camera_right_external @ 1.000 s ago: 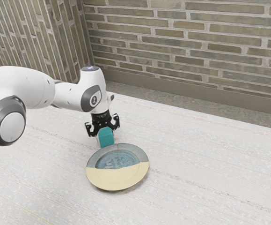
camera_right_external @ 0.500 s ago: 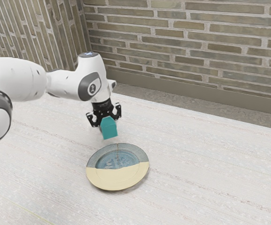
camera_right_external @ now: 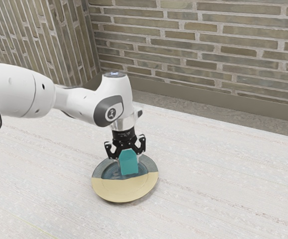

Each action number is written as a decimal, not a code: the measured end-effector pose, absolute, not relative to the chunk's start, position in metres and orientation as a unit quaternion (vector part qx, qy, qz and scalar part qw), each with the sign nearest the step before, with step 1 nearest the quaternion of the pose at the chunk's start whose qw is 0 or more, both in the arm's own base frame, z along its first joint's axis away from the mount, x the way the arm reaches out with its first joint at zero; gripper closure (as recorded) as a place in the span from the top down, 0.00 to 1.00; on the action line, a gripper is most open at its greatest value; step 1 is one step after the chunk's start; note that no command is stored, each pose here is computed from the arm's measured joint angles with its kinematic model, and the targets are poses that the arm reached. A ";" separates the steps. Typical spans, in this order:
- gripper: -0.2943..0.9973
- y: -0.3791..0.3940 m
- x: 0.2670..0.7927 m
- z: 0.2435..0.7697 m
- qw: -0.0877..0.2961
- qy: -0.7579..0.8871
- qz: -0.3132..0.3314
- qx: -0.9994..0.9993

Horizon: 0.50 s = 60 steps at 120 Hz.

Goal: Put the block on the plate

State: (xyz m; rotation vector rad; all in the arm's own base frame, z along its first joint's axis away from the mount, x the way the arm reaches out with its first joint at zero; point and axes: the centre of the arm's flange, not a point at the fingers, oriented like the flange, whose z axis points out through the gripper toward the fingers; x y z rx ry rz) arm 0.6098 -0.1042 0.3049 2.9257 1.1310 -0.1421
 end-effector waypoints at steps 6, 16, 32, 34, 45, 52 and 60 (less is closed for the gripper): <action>0.60 -0.104 0.610 0.305 0.002 0.361 -0.045 0.932; 0.65 -0.102 0.610 0.314 0.006 0.362 -0.039 0.931; 0.71 -0.095 0.610 0.358 0.023 0.358 -0.013 0.933; 0.71 -0.094 0.609 0.364 0.025 0.356 -0.011 0.934; 0.73 -0.084 0.600 0.393 0.030 0.340 -0.005 0.940; 0.74 -0.081 0.592 0.409 0.029 0.320 -0.005 0.947; 0.75 -0.077 0.584 0.424 0.028 0.295 -0.010 0.955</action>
